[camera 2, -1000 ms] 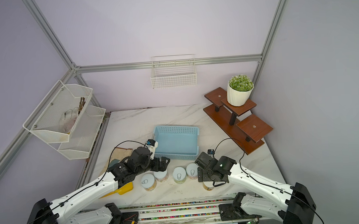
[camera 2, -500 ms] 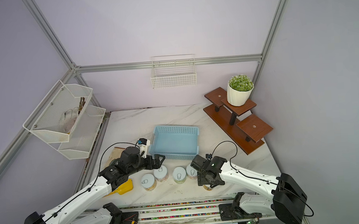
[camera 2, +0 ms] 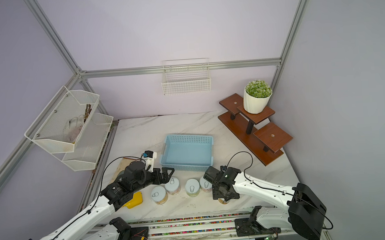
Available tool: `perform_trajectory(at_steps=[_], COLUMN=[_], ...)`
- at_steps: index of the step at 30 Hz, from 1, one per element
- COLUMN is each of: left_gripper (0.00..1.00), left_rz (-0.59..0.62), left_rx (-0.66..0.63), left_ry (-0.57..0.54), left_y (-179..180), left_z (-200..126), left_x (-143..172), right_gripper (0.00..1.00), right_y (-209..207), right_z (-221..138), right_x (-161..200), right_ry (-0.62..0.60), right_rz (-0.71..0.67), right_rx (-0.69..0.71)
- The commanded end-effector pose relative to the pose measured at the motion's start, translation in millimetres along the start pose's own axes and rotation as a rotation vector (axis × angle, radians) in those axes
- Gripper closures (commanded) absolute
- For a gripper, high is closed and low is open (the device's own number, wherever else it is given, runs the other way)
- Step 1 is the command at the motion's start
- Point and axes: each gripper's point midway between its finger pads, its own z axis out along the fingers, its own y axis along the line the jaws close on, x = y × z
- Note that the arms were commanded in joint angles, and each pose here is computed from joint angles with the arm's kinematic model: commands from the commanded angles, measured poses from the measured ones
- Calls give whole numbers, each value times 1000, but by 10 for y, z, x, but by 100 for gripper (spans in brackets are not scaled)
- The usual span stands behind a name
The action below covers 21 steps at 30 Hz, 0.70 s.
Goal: Put the canned food in the basket
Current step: Pick up the canned food from the center of the board.
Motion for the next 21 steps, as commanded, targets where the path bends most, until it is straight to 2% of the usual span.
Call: perform_trajectory(at_steps=[1, 3, 6, 12, 13, 15, 16, 21], left_gripper=[0, 0, 0, 0, 0, 0, 0, 0], left_rz=[6, 7, 12, 106, 119, 140, 149, 137], left_rx=[1, -8, -3, 200, 229, 282, 305, 332], left_ry=[-35, -37, -35, 17, 18, 12, 11, 9], left_y=[-18, -3, -19, -426, -481, -576, -620, -708], left_z=[-66, -78, -97, -155, -172, -210, -229, -256], left_x=[-92, -94, -99, -81, -84, -90, -96, -165], right_gripper=[29, 32, 50, 73, 79, 98, 100, 100], right_y=[-41, -48, -90, -40, -35, -20, -16, 32], right_z=[-18, -31, -71, -308, -343, -456, -515, -900], right_x=[-32, -33, -38, -89, -101, -138, -156, -302], right_ry=[-20, -22, -27, -76, -87, -122, -139, -227], right_rz=[7, 3, 0, 2, 7, 18, 20, 17], right_rx=[27, 27, 44, -47, -60, -105, -123, -204])
